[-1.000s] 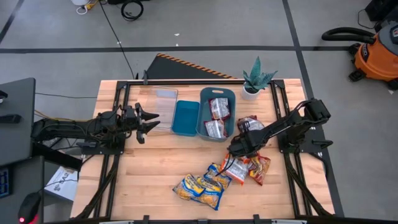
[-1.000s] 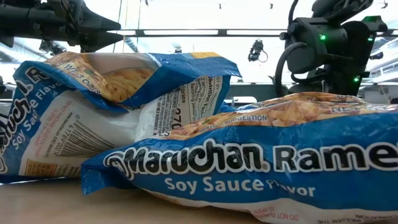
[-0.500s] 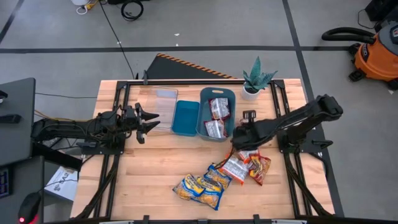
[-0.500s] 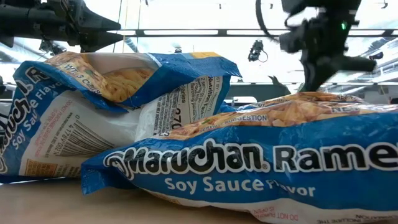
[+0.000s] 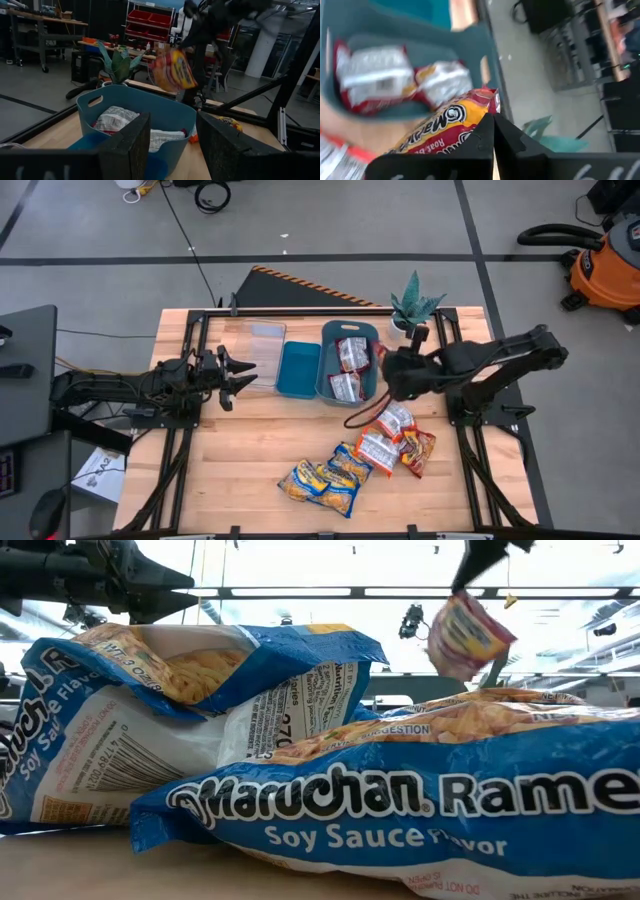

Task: Sort Maruchan noodles
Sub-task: Put the red noodle pack into the green bin

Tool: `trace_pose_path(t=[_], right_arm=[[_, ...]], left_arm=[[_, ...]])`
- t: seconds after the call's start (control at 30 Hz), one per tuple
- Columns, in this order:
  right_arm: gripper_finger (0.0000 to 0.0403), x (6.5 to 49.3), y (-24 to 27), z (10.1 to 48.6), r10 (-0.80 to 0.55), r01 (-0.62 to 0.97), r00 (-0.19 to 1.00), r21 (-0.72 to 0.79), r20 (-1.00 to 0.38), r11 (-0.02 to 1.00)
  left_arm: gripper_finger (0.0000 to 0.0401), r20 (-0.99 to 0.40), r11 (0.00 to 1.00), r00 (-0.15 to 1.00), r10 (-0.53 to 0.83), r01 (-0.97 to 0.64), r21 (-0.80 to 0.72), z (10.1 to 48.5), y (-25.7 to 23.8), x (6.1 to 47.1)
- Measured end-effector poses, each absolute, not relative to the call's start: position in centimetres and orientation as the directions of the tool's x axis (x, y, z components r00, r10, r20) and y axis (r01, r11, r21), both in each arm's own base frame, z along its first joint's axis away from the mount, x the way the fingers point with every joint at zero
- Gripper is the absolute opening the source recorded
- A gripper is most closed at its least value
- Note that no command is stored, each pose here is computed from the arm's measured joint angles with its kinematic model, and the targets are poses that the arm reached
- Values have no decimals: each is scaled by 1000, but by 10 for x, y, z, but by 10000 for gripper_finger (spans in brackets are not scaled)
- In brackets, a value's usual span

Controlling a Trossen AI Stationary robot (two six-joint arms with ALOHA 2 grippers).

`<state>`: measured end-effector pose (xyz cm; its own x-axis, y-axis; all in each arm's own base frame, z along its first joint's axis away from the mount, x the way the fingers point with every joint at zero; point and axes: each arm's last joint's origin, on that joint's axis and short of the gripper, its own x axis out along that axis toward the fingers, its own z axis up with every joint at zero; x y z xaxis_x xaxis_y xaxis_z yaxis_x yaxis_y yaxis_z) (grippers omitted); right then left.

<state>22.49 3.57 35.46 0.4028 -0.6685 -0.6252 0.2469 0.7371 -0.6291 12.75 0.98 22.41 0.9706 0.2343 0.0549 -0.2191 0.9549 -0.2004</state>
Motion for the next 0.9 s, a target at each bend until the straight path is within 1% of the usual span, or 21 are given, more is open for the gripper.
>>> trace_pose_path(t=[0.1,0.2,0.43,0.57,0.73,0.83,0.9], right_arm=[[4,231,32,369,-671,287,456,-617,-584,733],[4,240,28,375,-656,284,504,-609,-562,740],[4,264,5,367,-632,293,545,-581,-551,759],[4,275,-15,352,-641,305,510,-576,-574,758],[4,281,-42,327,-686,306,389,-616,-614,725],[5,288,-55,313,-657,278,373,-597,-655,753],[6,296,-61,298,-599,240,393,-551,-698,799]], left_arm=[[167,55,955,971,234,-219,-200,224,10,127],[167,55,955,971,234,-219,-200,224,10,127],[167,55,955,971,234,-219,-200,224,10,127],[167,55,955,971,234,-219,-200,224,10,127],[167,54,955,971,234,-220,-198,224,10,127],[167,54,955,971,234,-219,-198,224,10,127],[167,54,955,971,234,-219,-198,224,10,128]])
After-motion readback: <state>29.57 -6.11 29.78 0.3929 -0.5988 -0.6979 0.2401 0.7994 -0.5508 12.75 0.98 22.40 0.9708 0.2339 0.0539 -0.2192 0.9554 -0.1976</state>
